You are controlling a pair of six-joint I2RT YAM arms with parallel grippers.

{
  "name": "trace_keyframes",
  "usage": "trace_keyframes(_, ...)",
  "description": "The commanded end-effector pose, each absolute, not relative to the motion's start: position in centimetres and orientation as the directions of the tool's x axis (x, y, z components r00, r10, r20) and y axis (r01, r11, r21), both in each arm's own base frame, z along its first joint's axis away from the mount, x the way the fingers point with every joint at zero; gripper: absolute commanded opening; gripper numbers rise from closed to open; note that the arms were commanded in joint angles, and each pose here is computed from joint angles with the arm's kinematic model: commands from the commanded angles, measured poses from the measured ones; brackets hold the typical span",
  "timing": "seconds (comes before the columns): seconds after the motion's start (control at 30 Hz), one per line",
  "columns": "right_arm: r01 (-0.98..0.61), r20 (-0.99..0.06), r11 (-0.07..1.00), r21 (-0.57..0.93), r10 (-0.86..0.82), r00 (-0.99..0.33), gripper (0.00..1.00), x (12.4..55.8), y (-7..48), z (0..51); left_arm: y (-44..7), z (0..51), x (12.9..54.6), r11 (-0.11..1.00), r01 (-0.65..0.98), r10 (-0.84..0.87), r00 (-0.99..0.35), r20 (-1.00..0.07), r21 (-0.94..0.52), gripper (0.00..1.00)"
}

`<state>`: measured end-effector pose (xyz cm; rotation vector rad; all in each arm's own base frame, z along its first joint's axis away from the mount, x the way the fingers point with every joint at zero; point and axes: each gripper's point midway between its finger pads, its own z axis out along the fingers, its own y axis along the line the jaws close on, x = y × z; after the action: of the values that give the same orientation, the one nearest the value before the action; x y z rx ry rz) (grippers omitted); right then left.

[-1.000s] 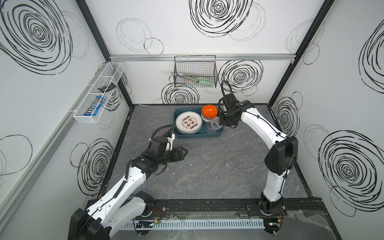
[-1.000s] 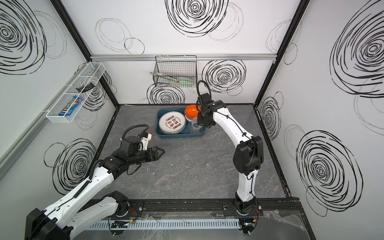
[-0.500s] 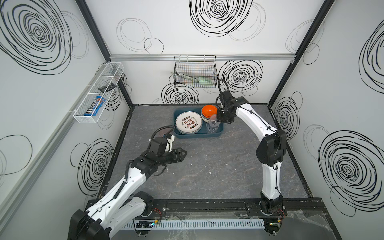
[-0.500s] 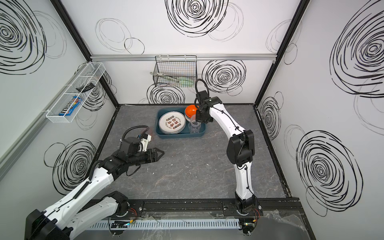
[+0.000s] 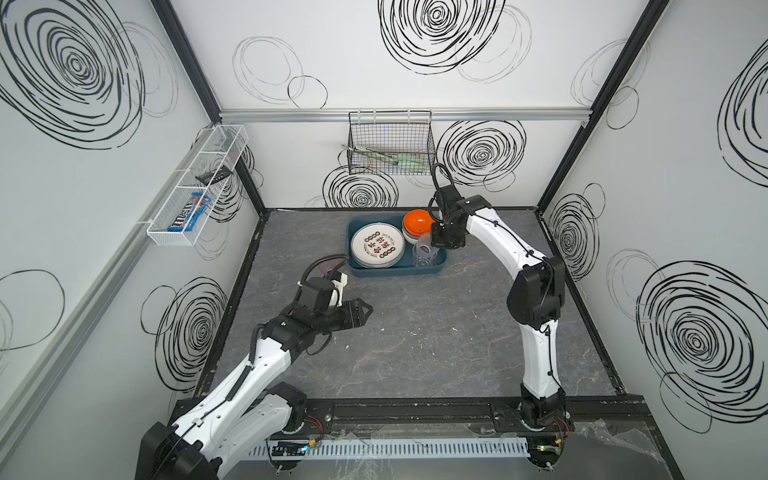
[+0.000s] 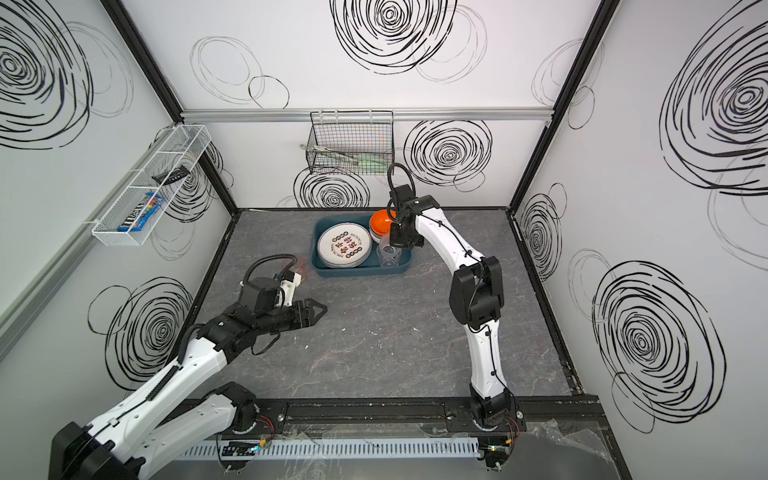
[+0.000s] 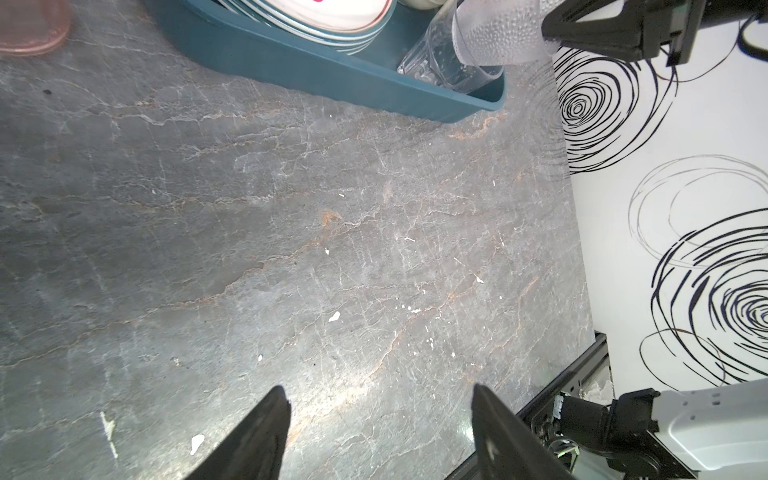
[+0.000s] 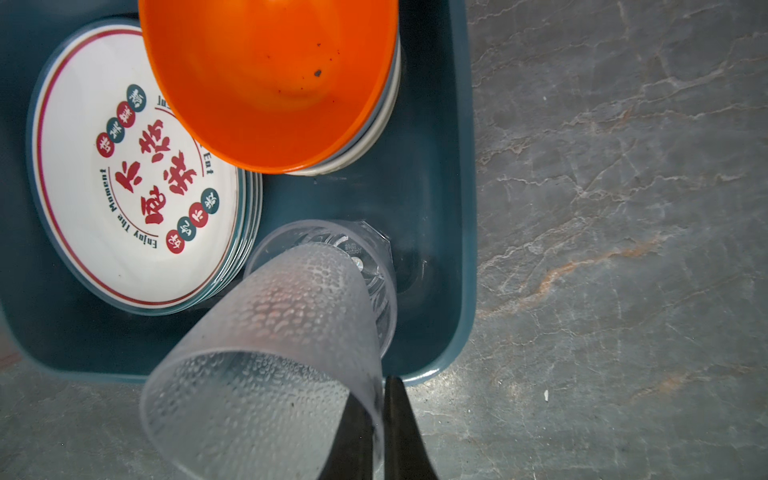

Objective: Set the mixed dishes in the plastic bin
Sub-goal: 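Carry the frosted cup over the bin and lower it onto the clear cup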

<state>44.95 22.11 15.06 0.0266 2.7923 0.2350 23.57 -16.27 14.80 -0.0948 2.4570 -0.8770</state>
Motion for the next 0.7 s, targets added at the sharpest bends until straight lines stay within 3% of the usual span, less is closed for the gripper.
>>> trace_keyframes(0.0, -0.011, -0.295, 0.989, 0.15, 0.034, -0.955, 0.0, 44.8, 22.1, 13.6, -16.0, 15.1, 23.9, 0.781, 0.106, -0.254, -0.847, -0.468, -0.616, 0.73)
trace_keyframes(0.43, -0.001, -0.266, 0.989, 0.15, 0.039, -0.963, 0.03, 44.9, 22.5, 11.3, -15.7, 14.6, 23.6, 0.781, 0.09, -0.264, -0.849, -0.457, -0.618, 0.73)
trace_keyframes(0.57, 0.002, -0.272, 0.989, 0.15, 0.043, -0.961, 0.16, 44.9, 22.5, 11.5, -15.6, 14.7, 23.6, 0.78, 0.092, -0.265, -0.848, -0.46, -0.619, 0.73)
trace_keyframes(0.67, 0.001, -0.294, 0.987, 0.161, 0.049, -0.955, 0.2, 45.1, 22.7, 12.4, -15.6, 14.7, 23.7, 0.779, 0.091, -0.267, -0.847, -0.46, -0.62, 0.73)
